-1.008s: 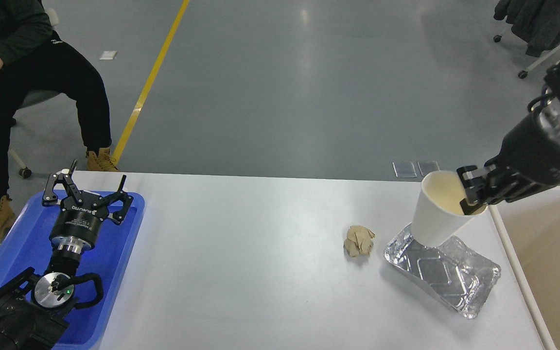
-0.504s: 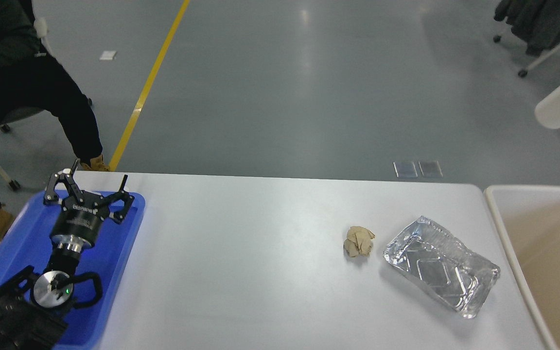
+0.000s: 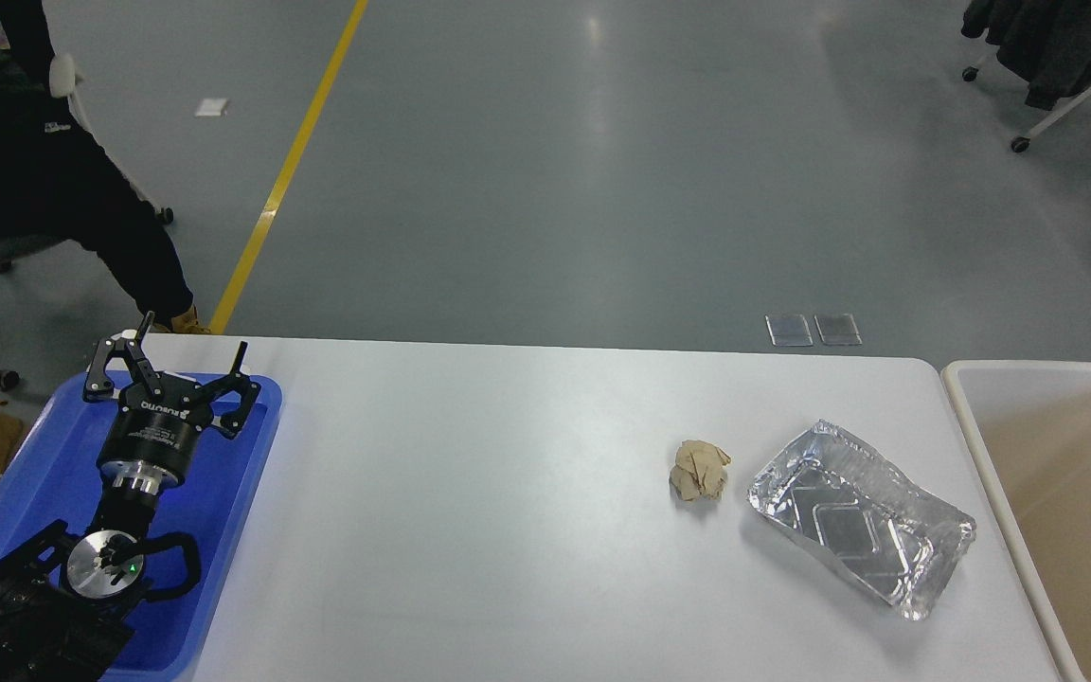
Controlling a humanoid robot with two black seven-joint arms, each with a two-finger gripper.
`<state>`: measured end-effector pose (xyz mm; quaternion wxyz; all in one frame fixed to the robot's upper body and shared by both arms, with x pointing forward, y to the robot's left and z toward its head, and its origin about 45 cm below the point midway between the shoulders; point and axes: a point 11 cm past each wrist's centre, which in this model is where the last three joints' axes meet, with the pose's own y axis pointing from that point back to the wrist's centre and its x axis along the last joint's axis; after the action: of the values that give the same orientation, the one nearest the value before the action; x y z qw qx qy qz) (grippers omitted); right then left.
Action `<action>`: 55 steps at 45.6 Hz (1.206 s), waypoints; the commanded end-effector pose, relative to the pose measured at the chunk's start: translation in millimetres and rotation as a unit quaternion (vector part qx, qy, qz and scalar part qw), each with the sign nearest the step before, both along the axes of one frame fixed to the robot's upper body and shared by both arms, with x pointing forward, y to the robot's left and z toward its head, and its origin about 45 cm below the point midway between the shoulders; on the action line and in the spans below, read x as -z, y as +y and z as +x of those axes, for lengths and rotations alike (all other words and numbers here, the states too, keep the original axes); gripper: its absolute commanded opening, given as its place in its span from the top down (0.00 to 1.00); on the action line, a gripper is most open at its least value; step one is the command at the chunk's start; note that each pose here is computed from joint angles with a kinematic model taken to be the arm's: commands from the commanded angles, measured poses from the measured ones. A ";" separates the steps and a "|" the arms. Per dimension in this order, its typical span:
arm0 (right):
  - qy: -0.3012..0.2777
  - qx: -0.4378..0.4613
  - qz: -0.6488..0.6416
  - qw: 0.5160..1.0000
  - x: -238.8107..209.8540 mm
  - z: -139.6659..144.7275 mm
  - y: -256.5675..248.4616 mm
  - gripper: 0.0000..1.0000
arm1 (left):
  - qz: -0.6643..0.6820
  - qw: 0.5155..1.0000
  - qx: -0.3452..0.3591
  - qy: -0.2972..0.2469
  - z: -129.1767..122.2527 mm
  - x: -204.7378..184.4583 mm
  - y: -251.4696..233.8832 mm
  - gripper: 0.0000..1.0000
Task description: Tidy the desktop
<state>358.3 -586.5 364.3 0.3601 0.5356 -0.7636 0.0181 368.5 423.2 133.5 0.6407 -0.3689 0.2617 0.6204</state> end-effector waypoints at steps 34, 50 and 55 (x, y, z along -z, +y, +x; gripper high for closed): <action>-0.025 0.314 0.139 0.939 249.5 -38.0 2.6 1.00 | 0.000 1.000 -0.001 0.000 -0.2 0.3 0.4 0.01; 0.028 0.329 0.216 0.919 287.4 -77.0 0.7 1.00 | 0.000 1.000 -0.001 0.000 -0.2 0.3 0.4 0.01; 0.030 0.328 0.218 0.919 289.8 -80.2 0.0 1.00 | 0.001 1.000 0.000 0.001 -0.2 0.3 0.2 0.01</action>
<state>297.5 -585.6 91.6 0.2432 0.3228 -0.8788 -0.2537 368.3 423.5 133.2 0.6405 -0.3684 0.2618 0.6209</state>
